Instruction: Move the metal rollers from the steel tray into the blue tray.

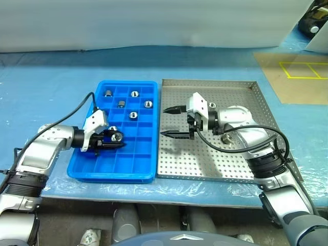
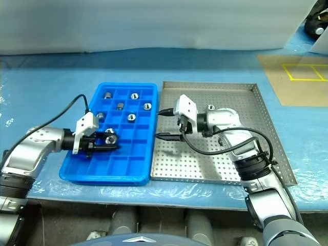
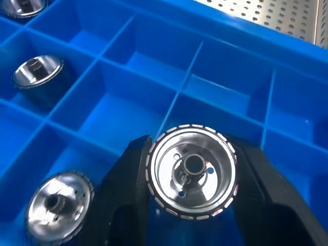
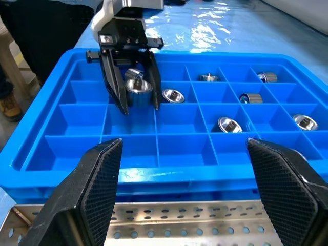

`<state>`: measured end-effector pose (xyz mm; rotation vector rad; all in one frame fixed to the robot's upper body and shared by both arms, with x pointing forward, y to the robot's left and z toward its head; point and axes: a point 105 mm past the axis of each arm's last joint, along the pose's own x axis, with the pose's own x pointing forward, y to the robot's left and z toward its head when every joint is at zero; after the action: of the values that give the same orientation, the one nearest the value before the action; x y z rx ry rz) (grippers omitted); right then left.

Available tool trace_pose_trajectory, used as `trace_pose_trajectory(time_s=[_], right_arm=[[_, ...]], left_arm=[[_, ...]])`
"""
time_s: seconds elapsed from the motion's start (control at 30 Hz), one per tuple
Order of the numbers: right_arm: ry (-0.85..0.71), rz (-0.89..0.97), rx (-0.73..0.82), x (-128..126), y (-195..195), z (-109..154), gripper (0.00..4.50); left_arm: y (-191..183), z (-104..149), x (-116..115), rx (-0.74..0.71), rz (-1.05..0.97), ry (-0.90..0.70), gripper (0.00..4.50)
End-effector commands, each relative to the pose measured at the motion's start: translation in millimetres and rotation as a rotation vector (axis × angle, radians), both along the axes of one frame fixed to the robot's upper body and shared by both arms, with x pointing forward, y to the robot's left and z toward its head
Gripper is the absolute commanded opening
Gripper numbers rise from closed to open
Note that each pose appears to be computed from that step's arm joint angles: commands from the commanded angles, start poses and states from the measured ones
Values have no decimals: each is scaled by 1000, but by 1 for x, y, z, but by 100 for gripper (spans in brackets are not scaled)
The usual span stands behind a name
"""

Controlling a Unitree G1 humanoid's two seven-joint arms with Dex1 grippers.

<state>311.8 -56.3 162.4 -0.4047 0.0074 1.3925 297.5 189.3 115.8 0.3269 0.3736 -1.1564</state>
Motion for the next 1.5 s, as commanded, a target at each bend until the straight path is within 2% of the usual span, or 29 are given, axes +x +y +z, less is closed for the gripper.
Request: trace_pose_trajectory(time_s=[0.03,0.3,0.57,0.73,0.83,1.23,1.3,1.37,1.43,1.5], right_arm=[[-56,-2,21,-2,-2,12,399],[-51,-7,16,0,-1,6,399],[-65,2,13,5,2,7,399],[-68,-14,5,4,-2,5,399],[-66,-28,-2,4,-6,4,399],[-68,-45,-5,6,-7,1,399],[-76,-49,-7,7,-6,1,399],[-79,-53,-7,8,-7,1,399],[-78,-54,-4,8,-7,1,399],[-77,-54,-5,7,-7,1,399]], left_arm=[[13,26,-4,-43,10,-82,175],[43,22,-24,-27,118,-57,175],[35,17,-17,-55,155,-64,175],[19,18,-28,-82,59,-34,175],[18,3,-46,-5,-20,11,175],[25,-22,-61,21,-15,92,175],[31,-31,-63,59,5,148,250],[34,-34,-62,68,15,152,299],[35,-33,-54,77,51,97,323],[33,-28,-51,73,39,80,324]])
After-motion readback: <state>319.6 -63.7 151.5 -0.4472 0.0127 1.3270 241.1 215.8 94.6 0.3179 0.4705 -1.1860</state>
